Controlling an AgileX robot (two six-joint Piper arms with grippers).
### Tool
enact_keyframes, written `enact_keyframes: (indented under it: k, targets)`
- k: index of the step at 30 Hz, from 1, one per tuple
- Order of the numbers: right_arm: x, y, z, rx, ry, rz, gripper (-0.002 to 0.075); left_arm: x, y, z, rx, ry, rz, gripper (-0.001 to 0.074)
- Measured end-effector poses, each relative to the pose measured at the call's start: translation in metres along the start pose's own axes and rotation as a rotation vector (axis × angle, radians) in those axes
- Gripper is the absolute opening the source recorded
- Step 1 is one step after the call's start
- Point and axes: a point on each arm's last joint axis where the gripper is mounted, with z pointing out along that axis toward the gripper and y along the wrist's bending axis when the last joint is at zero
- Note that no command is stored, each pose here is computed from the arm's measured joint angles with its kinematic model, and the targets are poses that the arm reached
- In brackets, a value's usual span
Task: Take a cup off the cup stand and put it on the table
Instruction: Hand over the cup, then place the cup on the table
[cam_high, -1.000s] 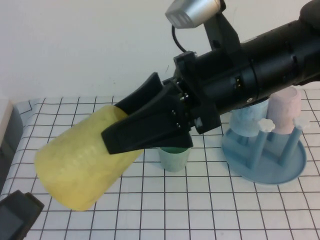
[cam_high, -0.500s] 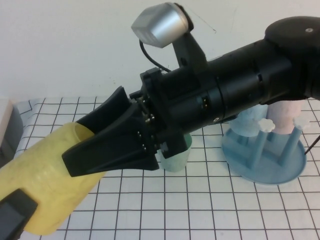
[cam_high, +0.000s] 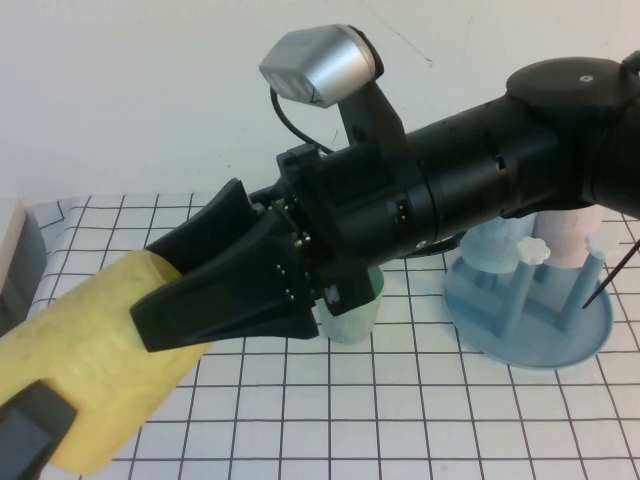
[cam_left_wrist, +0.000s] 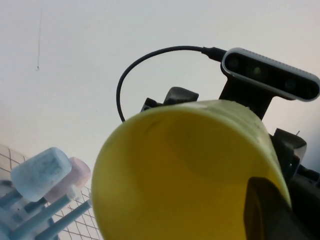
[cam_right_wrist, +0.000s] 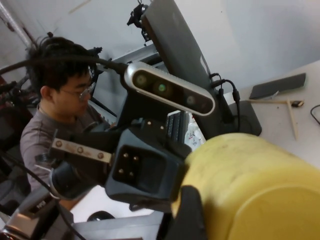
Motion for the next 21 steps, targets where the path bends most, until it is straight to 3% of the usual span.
enact_keyframes:
  k: [5, 13, 16, 21]
  targets:
    - [-0.001, -0.006, -0.013, 0.021, -0.008, -0.007, 0.0553, 0.002, -0.001, 0.0, 0.013, 0.02, -0.004, 0.0024]
    - [-0.011, -0.025, -0.059, 0.173, -0.093, 0.02, 0.048, 0.006, -0.002, 0.0, 0.023, 0.07, 0.007, 0.0006]
    - [-0.011, -0.02, -0.071, 0.222, -0.023, -0.005, 0.0395, 0.006, -0.001, 0.003, -0.003, 0.099, 0.018, 0.0006]
    - [-0.004, -0.004, -0.094, 0.362, 0.208, -0.03, 0.0132, -0.004, -0.012, 0.02, -0.109, 0.282, 0.154, 0.0006]
